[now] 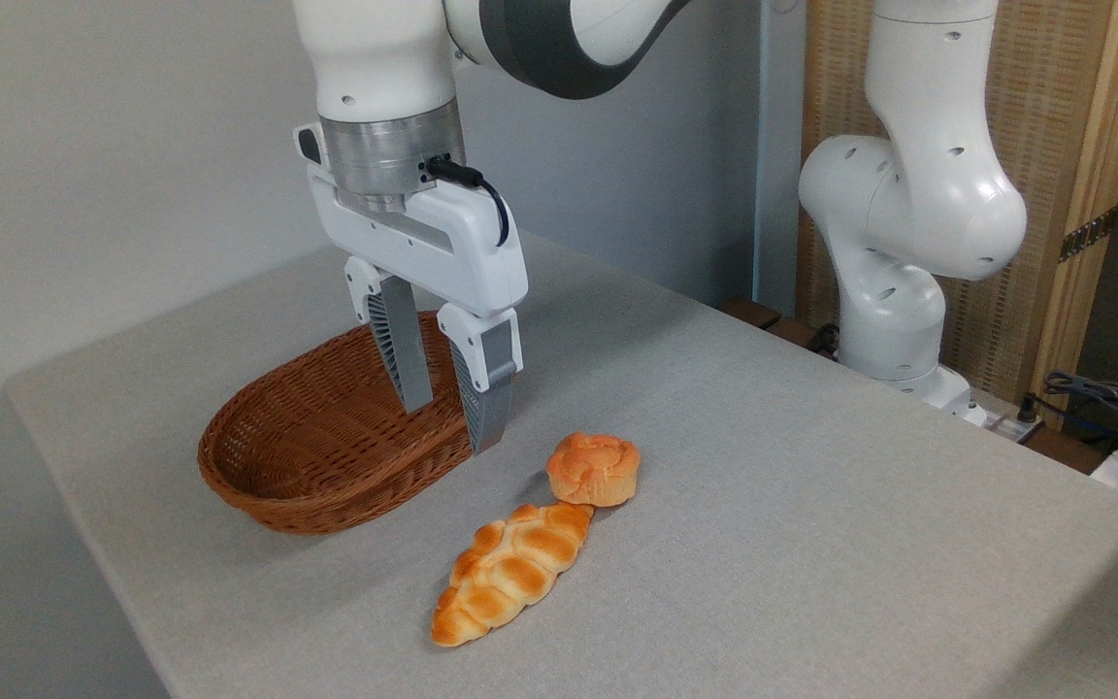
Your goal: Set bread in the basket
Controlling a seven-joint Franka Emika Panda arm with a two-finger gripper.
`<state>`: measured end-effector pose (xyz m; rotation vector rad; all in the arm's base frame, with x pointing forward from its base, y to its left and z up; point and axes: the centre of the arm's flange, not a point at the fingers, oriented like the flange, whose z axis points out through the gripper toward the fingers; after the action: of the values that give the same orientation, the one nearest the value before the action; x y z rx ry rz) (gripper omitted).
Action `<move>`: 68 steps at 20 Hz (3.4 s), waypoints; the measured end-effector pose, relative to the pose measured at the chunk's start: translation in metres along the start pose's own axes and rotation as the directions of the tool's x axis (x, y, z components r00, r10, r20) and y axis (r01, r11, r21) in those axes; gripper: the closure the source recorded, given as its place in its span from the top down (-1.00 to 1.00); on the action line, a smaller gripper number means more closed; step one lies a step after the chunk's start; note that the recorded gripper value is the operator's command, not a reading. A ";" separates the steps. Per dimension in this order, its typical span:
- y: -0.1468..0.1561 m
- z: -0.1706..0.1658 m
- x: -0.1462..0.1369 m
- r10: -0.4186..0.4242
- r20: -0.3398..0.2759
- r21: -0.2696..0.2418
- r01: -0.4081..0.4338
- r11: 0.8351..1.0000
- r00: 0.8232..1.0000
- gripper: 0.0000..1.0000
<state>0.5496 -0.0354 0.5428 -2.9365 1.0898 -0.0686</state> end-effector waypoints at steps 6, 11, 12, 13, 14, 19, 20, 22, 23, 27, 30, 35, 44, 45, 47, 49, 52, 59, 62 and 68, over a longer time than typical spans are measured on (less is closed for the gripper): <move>-0.001 0.000 -0.001 -0.002 0.000 0.000 0.002 1.000 1.000 1.00; -0.002 0.000 -0.001 -0.004 0.000 0.000 0.004 1.000 1.000 1.00; -0.002 0.000 -0.001 -0.004 0.000 0.000 0.004 1.000 1.000 1.00; -0.002 0.000 -0.002 -0.005 0.000 0.000 0.005 1.000 1.000 1.00; -0.003 0.000 -0.002 -0.006 0.000 0.000 0.006 1.000 1.000 1.00; -0.009 -0.001 -0.007 -0.019 -0.001 0.001 0.019 1.000 1.000 1.00; -0.009 -0.001 -0.008 -0.021 -0.002 0.002 0.021 1.000 1.000 1.00; -0.013 -0.002 -0.011 -0.030 -0.004 0.003 0.030 1.000 1.000 1.00; -0.017 -0.003 -0.014 -0.038 -0.005 0.003 0.038 0.999 0.999 1.00; -0.028 -0.002 -0.023 -0.047 -0.003 0.002 0.047 0.999 0.999 1.00; -0.034 0.006 -0.030 -0.042 0.005 -0.004 0.042 0.999 0.999 1.00; -0.039 0.038 -0.032 -0.042 -0.014 0.014 0.042 0.999 0.999 1.00; -0.041 0.101 -0.029 -0.041 0.017 0.000 0.041 0.999 0.999 1.00; -0.041 0.104 -0.028 -0.041 0.021 -0.002 0.041 0.999 0.999 1.00; -0.042 0.111 -0.027 -0.040 0.030 -0.008 0.041 0.999 0.999 1.00; -0.042 0.115 -0.027 -0.040 0.036 -0.011 0.040 0.999 0.999 1.00; -0.041 0.119 -0.025 -0.037 0.042 -0.015 0.037 0.999 0.998 1.00; -0.040 0.124 -0.023 -0.032 0.050 -0.020 0.033 0.999 0.998 0.67; -0.039 0.127 -0.022 -0.019 0.054 -0.024 0.021 0.999 0.998 0.51; -0.037 0.132 -0.020 0.005 0.060 -0.030 -0.003 1.000 0.998 -0.32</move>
<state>0.5647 0.0047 0.4108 -2.9414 1.0974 0.0367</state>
